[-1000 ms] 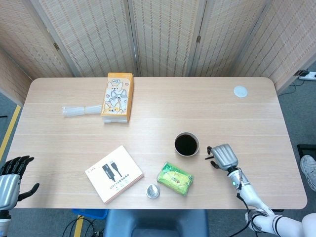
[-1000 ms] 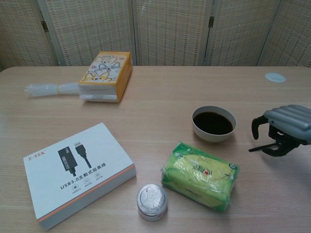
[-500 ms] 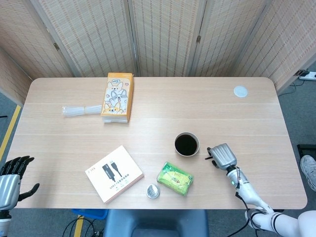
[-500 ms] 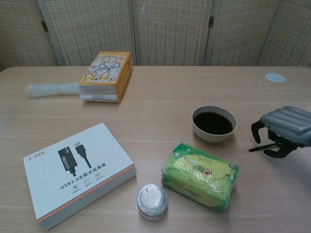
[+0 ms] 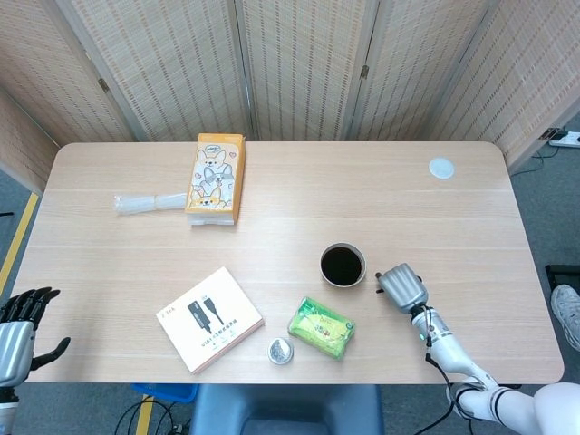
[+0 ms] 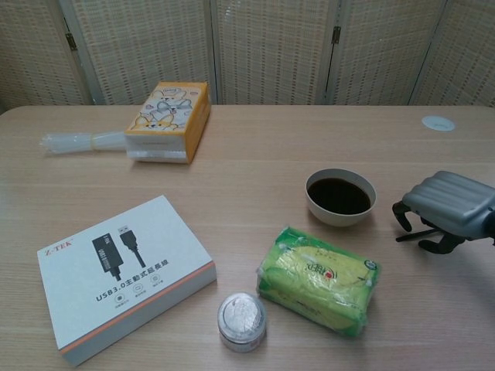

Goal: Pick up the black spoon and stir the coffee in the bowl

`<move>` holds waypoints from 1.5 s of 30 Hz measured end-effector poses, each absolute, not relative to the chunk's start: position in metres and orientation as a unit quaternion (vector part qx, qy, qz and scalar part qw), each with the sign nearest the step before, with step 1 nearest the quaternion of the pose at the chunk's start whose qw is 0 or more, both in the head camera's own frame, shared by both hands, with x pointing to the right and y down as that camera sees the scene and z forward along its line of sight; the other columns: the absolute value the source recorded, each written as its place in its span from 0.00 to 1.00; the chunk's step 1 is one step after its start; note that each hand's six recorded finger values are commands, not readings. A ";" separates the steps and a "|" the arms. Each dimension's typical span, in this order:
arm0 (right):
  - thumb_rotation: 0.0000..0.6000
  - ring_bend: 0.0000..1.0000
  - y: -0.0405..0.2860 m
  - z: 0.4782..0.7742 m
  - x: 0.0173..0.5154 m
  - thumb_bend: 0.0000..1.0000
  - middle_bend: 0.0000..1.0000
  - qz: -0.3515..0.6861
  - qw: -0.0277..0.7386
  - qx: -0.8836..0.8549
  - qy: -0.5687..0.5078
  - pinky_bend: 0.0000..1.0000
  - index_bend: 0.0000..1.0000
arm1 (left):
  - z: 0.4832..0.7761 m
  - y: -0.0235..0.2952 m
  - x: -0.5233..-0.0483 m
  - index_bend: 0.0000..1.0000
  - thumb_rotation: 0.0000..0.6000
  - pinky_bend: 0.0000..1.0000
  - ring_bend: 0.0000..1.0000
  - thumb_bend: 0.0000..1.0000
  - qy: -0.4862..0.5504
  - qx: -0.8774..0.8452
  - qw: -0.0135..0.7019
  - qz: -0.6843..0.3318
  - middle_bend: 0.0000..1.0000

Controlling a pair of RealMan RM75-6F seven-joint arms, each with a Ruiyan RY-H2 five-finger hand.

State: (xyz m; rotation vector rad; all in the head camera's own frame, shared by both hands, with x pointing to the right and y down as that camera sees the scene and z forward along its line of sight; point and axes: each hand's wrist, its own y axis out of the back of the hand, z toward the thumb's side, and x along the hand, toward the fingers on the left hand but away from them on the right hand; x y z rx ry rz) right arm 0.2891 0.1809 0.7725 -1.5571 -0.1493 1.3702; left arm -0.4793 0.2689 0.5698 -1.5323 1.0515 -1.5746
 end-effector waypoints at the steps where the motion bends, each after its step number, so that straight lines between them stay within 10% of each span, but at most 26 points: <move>1: 1.00 1.00 0.181 0.773 0.289 0.26 0.98 0.568 0.507 -0.646 -0.062 1.00 0.51 | 0.570 0.269 -0.480 0.21 1.00 0.17 0.15 0.26 0.405 -0.590 0.346 -0.607 0.19; 32: 1.00 1.00 0.188 0.775 0.295 0.29 0.98 0.571 0.510 -0.642 -0.031 1.00 0.55 | 0.571 0.271 -0.482 0.21 1.00 0.17 0.15 0.26 0.404 -0.588 0.344 -0.610 0.19; 45: 1.00 1.00 0.184 0.765 0.302 0.51 1.00 0.562 0.506 -0.652 -0.053 1.00 0.64 | 0.568 0.270 -0.482 0.21 1.00 0.17 0.15 0.26 0.406 -0.587 0.347 -0.609 0.19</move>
